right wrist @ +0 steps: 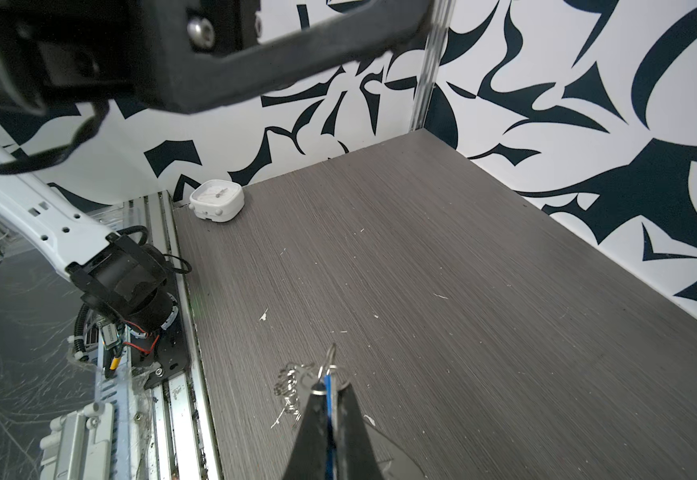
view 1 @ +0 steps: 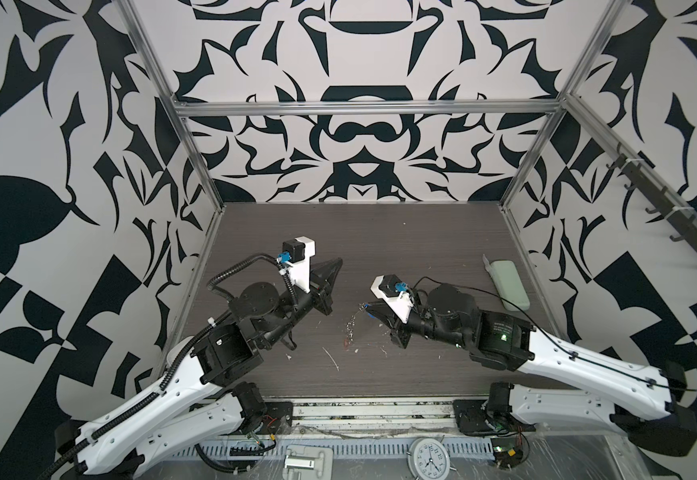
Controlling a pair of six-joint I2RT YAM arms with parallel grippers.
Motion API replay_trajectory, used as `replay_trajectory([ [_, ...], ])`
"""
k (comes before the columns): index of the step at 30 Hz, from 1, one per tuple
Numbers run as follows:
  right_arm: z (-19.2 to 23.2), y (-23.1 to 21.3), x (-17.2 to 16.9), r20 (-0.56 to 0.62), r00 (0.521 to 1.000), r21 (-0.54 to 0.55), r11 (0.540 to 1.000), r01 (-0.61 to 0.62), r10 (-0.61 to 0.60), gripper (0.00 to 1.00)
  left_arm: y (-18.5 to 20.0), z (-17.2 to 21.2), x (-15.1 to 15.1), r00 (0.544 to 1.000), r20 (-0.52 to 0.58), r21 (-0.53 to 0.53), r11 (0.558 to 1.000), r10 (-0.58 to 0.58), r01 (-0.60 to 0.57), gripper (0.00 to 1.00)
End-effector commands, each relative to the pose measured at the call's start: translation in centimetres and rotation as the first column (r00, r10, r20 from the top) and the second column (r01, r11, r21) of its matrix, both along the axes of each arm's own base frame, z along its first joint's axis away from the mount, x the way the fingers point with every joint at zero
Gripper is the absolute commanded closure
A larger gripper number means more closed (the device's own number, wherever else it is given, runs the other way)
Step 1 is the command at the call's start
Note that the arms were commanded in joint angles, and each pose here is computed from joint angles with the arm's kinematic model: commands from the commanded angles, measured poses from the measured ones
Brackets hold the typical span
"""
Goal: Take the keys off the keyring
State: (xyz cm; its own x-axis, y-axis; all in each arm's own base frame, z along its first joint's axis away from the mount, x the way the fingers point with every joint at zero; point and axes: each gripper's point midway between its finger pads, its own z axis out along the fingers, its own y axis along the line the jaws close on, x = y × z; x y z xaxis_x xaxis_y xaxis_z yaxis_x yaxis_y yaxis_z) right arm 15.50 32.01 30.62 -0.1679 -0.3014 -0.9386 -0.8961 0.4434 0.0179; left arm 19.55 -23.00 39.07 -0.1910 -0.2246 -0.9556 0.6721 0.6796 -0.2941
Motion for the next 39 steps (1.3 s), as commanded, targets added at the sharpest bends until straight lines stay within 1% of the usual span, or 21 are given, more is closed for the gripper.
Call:
replay_trajectory([
  [1,3.5,-0.1,-0.3,0.047,0.997,0.071,0.995,-0.07,0.067,1.0,-0.7,-0.1,-1.2,0.997,0.007,-0.028,0.996,-0.08,0.08,0.82],
  [3,4.0,-0.2,-0.3,0.033,0.994,0.099,0.99,-0.104,0.101,1.0,-1.1,-0.7,-1.7,0.993,0.001,-0.016,0.992,-0.122,0.122,0.7],
  [5,4.5,-0.6,0.1,0.025,0.992,0.128,0.984,-0.127,0.125,1.0,-1.4,-1.3,-1.9,0.99,-0.014,-0.007,0.99,-0.14,0.139,0.64],
  [10,6.4,-1.5,-0.1,0.024,0.97,0.207,0.949,-0.24,0.24,1.0,-1.5,-2.5,-2.5,0.985,-0.016,0.017,0.985,-0.171,0.171,0.54],
  [15,8.1,-1.6,-0.4,0.059,0.95,0.243,0.919,-0.312,0.307,1.0,-1.4,-4.8,-1.8,0.988,-0.082,0.049,0.99,-0.131,0.135,0.53],
  [20,9.3,-1.4,-0.1,0.074,0.934,0.271,0.894,-0.357,0.35,1.0,-2.8,-6.6,-2.0,0.975,-0.133,0.07,0.979,-0.18,0.19,0.54],
  [25,10.0,-1.0,0.2,0.078,0.922,0.288,0.877,-0.386,0.38,1.0,-4.4,-8.0,-2.2,0.953,-0.198,0.092,0.964,-0.227,0.249,0.59],
  [31,10.5,-1.5,1.4,0.08,0.922,0.303,0.872,-0.384,0.378,1.0,-5.1,-7.2,-4.0,0.926,-0.169,0.037,0.936,-0.338,0.349,0.55],
  [39,10.5,-1.4,1.9,0.061,0.905,0.326,0.848,-0.417,0.422,1.0,-5.9,-7.6,-4.8,0.897,-0.185,0.028,0.91,-0.402,0.413,0.52],
])
